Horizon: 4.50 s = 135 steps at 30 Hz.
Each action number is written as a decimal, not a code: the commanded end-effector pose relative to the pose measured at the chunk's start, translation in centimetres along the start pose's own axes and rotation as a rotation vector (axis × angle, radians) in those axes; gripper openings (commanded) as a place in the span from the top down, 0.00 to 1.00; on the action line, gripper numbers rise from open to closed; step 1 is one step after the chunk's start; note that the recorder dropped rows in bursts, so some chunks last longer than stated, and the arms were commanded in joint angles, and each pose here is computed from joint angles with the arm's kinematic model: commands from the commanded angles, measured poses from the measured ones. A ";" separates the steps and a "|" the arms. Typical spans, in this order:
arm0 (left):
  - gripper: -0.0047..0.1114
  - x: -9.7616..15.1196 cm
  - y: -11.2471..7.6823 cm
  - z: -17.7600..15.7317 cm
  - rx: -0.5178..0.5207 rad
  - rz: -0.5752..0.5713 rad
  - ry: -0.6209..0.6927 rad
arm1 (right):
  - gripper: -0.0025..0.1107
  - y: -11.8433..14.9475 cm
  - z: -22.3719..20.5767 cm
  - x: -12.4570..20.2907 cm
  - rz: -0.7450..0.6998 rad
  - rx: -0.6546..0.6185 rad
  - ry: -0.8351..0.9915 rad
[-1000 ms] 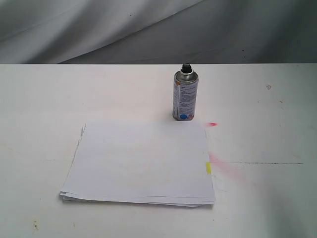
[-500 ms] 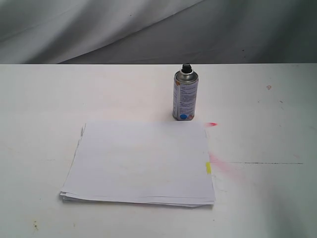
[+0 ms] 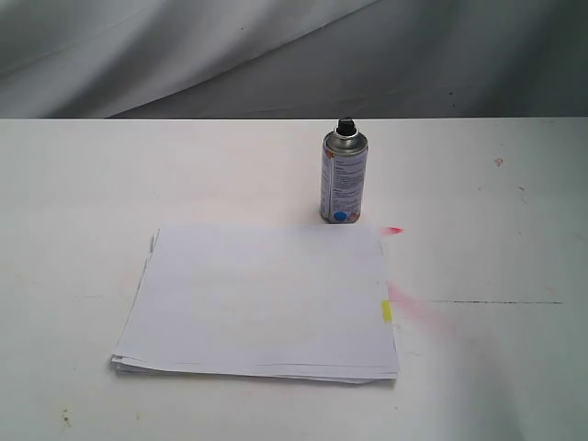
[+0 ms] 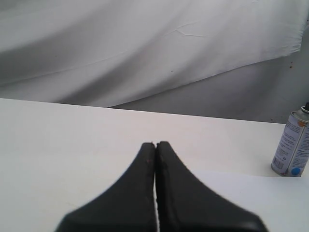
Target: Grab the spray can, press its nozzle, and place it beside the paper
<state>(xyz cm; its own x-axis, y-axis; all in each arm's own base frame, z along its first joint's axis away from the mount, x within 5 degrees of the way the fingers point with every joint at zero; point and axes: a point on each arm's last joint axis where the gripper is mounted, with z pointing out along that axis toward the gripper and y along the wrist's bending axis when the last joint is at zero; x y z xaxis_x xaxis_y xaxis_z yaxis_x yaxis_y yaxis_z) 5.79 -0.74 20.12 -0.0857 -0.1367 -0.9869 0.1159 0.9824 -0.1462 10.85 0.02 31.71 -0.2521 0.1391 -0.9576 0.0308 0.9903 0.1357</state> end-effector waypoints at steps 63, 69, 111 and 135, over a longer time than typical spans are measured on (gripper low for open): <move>0.96 0.1 0.0 0.0 0.004 0.001 -0.001 | 0.65 13.5 22.9 19.0 -0.156 -0.343 0.064; 0.96 0.1 0.0 0.0 0.004 0.001 -0.001 | 0.29 13.3 22.9 19.2 -0.146 -0.316 0.095; 0.96 0.1 0.0 0.0 0.004 0.001 -0.001 | 0.26 16.0 33.0 20.0 -0.139 -0.248 0.010; 0.96 0.1 0.0 0.0 0.004 0.001 -0.001 | 0.98 17.8 33.1 15.6 -0.236 -0.287 0.014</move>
<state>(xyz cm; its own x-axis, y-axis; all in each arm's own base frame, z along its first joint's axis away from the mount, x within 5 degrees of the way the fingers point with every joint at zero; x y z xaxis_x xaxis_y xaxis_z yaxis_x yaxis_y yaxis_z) 5.79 -0.74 20.12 -0.0857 -0.1367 -0.9869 0.1159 0.9824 -0.1462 39.28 19.79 7.11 -0.2826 -0.0606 -0.9573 -0.2733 0.9617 0.0198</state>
